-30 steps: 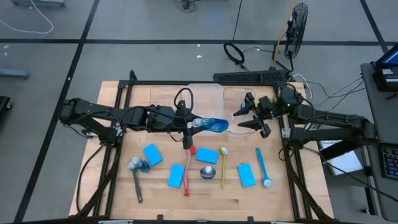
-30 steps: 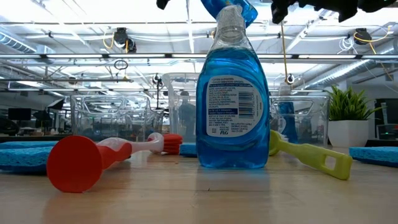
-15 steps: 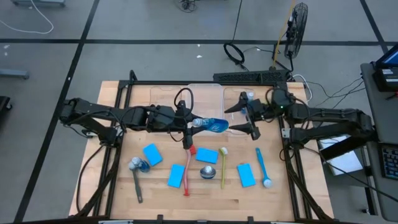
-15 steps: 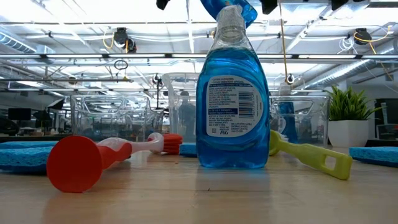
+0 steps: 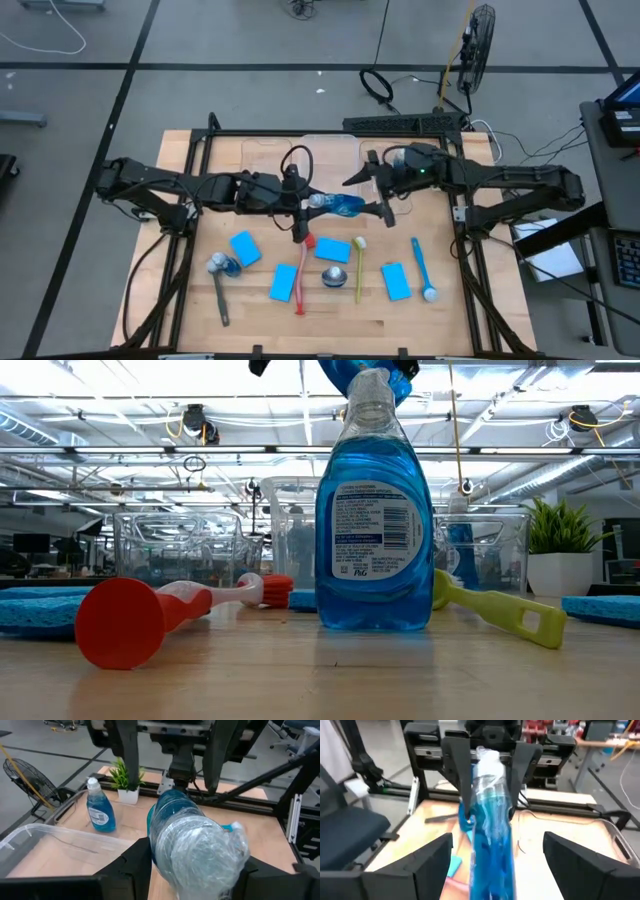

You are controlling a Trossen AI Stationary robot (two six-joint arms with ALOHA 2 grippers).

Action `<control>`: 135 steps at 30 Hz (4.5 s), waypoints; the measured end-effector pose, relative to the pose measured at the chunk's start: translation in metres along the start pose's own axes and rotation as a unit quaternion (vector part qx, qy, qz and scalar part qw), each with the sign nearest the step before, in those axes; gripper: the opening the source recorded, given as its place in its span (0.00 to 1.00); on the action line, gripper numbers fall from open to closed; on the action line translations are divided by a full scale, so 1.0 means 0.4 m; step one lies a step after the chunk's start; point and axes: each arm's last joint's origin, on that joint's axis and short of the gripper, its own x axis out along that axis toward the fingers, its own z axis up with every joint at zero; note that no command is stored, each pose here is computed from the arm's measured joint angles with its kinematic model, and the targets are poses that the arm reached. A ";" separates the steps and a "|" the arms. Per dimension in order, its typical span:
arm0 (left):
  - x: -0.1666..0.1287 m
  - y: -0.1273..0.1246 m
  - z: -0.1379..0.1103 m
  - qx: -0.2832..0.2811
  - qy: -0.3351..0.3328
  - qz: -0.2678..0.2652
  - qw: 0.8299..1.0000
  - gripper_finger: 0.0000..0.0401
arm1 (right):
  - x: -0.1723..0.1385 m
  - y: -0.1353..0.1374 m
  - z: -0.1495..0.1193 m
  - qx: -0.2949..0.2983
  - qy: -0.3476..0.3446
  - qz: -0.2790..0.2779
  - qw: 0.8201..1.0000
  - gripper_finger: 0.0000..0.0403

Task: Pick & Place Kitchen Sink Supplies
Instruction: Put the dishwashing liquid into the right transparent bin

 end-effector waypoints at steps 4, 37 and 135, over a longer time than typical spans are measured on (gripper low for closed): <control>-0.002 -0.005 -0.002 0.002 0.003 -0.002 1.000 0.40 | 0.015 0.002 0.020 -0.013 0.030 -0.008 0.999 0.74; 0.042 -0.032 -0.028 -0.011 0.016 -0.026 0.999 0.40 | 0.088 0.015 0.025 0.023 0.109 0.010 0.994 0.74; 0.022 -0.007 -0.086 -0.041 0.147 0.017 0.988 0.79 | -0.202 -0.010 -0.171 0.088 -0.012 -0.338 0.937 0.24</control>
